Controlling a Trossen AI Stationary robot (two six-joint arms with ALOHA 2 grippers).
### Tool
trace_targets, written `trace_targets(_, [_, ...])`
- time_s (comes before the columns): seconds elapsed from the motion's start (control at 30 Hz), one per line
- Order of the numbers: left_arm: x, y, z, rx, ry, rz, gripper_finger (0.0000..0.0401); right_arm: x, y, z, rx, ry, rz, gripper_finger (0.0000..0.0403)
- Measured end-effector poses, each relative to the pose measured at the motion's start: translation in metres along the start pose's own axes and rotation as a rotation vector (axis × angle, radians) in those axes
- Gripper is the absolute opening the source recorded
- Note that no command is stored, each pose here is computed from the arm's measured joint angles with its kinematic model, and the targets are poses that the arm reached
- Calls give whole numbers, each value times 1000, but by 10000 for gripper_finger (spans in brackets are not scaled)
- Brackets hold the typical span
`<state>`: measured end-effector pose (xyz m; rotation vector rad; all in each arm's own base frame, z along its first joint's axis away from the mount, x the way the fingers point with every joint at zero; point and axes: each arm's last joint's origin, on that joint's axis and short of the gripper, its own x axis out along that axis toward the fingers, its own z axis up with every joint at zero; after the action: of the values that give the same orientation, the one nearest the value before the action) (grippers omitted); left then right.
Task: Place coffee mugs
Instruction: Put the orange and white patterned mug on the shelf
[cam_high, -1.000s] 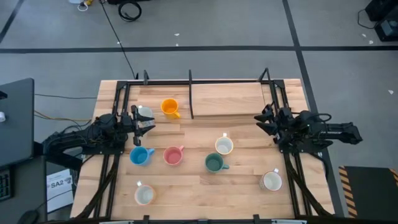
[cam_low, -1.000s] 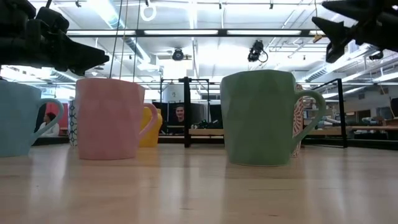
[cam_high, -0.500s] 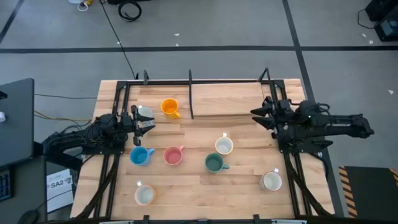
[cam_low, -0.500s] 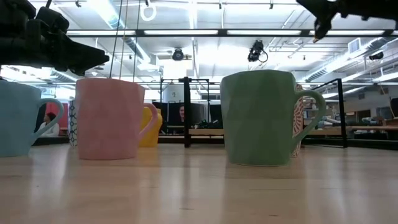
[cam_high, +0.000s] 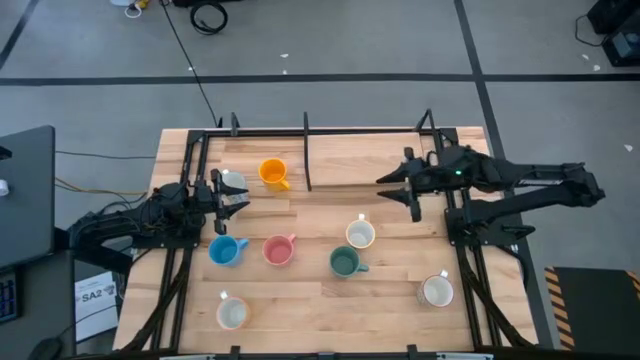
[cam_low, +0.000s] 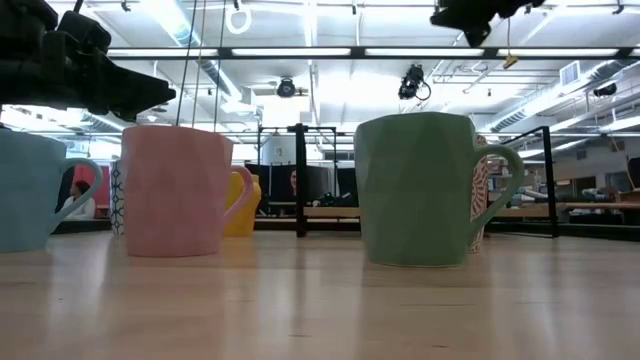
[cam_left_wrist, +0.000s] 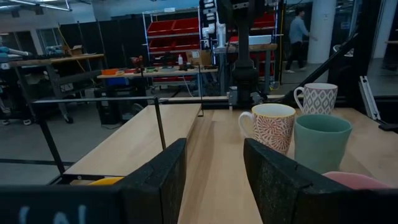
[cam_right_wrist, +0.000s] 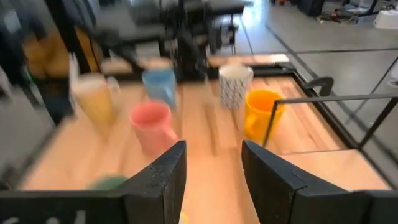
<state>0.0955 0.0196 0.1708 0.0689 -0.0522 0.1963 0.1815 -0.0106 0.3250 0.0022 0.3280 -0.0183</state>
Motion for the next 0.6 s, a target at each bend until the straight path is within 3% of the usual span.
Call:
trace_targets(0.23, [0,0,0,0,0,0,167,23,-12,2,-138,227,-21,161])
trace_targets(0.6, [0,0,0,0,0,0,167,57,-37,-13,-226,410,103,161])
